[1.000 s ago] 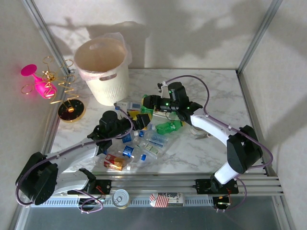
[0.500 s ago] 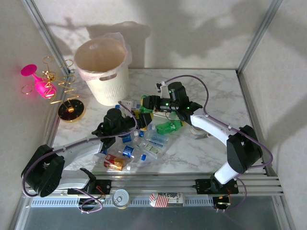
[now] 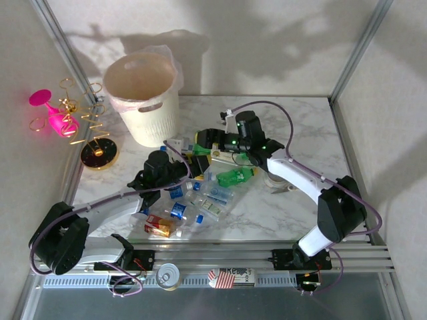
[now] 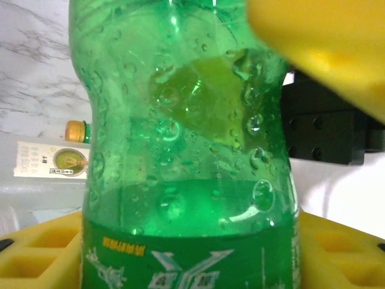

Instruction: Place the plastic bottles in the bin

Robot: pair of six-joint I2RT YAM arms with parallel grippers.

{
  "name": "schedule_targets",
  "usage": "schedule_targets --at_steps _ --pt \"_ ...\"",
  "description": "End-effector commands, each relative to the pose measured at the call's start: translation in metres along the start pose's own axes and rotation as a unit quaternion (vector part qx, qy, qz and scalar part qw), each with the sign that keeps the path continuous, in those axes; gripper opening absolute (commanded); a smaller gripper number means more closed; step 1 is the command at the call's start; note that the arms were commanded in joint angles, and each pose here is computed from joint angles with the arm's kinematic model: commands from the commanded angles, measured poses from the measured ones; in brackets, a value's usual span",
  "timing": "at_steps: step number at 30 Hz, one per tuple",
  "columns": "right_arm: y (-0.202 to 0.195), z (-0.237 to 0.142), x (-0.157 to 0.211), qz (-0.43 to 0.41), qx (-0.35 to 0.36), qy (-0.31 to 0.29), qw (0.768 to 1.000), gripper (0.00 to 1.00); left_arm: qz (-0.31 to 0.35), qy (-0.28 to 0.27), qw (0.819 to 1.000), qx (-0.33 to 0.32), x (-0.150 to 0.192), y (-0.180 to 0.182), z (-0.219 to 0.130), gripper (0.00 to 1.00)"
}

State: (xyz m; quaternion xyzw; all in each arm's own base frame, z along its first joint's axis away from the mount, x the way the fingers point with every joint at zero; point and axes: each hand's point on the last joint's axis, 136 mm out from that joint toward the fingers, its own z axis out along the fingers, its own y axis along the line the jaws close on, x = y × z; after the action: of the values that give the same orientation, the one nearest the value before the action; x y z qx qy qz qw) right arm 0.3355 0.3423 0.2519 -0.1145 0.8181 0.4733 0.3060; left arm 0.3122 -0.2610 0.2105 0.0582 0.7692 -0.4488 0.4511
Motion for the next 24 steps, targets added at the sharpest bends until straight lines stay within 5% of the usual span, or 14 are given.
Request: schedule_targets --at_steps 1,7,13,24 --pt "0.007 -0.031 -0.034 -0.042 0.027 -0.058 0.997 0.93 0.033 -0.049 0.998 0.001 -0.040 -0.019 -0.007 0.46" --pt "-0.025 -0.051 -0.032 -0.060 0.117 -0.089 0.987 0.99 0.079 -0.093 0.992 -0.030 -0.097 -0.030 -0.017 0.36" --pt "-0.048 -0.055 -0.016 -0.050 0.151 -0.088 0.983 0.99 0.106 -0.156 0.978 -0.083 -0.179 -0.029 -0.030 0.00" --pt "-0.060 -0.055 -0.001 -0.049 0.161 -0.073 0.983 0.99 0.125 -0.249 0.923 -0.266 -0.309 0.036 -0.072 0.00"
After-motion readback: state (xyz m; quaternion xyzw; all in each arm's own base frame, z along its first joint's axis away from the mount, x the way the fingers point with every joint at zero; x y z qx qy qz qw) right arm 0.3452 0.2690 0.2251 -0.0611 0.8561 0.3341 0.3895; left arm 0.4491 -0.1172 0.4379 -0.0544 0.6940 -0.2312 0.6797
